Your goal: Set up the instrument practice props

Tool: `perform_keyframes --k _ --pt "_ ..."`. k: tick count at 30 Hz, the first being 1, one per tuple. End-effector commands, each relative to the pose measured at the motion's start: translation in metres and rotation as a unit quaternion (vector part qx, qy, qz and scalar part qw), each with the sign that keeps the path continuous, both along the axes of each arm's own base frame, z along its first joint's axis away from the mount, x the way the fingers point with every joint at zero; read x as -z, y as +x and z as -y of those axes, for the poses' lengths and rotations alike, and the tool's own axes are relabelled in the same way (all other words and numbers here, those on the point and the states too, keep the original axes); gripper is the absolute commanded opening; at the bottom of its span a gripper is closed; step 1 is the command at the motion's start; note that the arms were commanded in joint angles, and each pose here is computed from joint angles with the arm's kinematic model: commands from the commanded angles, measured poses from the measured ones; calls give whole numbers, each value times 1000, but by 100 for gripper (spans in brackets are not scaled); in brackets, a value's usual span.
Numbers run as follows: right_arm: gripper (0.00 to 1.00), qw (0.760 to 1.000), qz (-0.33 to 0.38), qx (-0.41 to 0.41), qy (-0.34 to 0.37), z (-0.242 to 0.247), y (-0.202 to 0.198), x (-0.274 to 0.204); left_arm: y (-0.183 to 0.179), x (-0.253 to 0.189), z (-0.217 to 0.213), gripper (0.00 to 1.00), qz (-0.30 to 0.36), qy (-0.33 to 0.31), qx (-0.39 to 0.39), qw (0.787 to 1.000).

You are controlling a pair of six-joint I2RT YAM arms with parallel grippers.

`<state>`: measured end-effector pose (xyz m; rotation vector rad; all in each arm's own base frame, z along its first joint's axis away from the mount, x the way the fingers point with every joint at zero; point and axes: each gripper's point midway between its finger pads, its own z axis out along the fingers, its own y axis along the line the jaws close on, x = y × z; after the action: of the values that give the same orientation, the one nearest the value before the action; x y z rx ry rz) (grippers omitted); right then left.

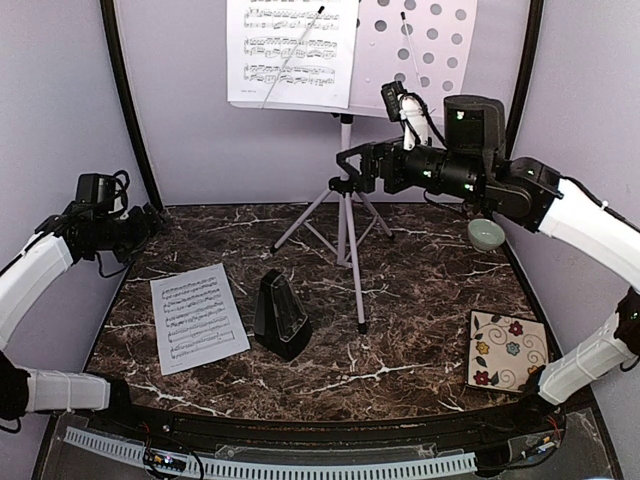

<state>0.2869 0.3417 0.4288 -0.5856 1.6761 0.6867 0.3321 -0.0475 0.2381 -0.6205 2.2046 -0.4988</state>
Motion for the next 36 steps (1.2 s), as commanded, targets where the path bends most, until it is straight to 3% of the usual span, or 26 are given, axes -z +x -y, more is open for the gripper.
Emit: perform_keyframes --k 1,7,13,26,36 --pt "94 999 -24 -25 1 -4 -9 13 -7 32 -28 86 -44 -53 -13 998" --pt "95 998 -34 -58 -19 -22 -11 25 16 82 -69 88 -124 3 1 992" --pt "97 995 -32 -89 -24 -32 -15 25 36 115 -103 89 -156 24 12 987" --pt "98 994 -38 -101 -21 -39 -11 26 49 181 -126 43 -216 66 99 969" --pt "99 995 -40 -94 -21 -43 -4 25 53 215 -119 29 -232 50 140 961"
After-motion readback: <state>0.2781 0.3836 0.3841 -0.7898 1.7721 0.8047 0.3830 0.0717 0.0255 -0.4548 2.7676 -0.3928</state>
